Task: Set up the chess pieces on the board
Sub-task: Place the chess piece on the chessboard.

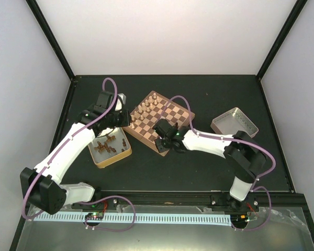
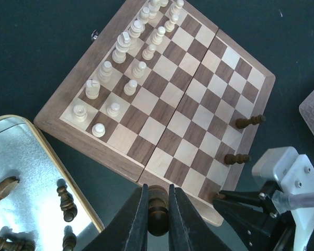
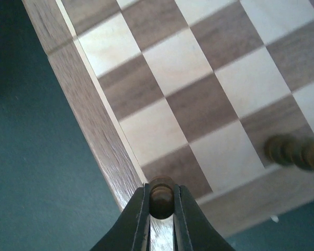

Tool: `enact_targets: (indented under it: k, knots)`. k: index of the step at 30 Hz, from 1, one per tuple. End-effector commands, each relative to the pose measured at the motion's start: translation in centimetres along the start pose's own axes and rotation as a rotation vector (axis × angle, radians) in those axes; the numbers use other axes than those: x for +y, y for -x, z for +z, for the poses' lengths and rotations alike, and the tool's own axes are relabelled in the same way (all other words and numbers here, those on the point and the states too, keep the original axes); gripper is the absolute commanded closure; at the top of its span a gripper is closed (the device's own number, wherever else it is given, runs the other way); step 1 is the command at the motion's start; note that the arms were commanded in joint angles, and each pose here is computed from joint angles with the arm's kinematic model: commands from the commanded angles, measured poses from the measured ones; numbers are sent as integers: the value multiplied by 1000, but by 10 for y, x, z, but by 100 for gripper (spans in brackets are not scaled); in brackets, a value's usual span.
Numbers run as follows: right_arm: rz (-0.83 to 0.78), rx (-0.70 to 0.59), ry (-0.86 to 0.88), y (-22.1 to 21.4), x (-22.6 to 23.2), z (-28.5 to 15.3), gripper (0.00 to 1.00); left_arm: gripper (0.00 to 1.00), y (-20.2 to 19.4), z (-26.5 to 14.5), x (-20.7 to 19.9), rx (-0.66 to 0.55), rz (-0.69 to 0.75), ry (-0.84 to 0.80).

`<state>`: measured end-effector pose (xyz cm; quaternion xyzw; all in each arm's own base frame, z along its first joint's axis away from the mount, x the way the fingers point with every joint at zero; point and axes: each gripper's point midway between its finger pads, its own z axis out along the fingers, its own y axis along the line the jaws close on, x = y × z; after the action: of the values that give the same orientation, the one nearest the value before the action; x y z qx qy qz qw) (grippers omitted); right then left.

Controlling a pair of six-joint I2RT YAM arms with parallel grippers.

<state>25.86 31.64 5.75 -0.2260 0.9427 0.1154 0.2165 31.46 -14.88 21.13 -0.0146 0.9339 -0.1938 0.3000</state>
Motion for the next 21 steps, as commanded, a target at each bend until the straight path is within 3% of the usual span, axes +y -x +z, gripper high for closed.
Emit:
enact_targets:
  k: [1, 21]
  knots:
    - [-6, -42, 0, 23, 10, 3, 97, 89, 3, 2, 0, -6, -5, -13]
    - [-18, 3, -45, 21, 8, 30, 90, 89, 0, 5, -1, 7, -4, -24]
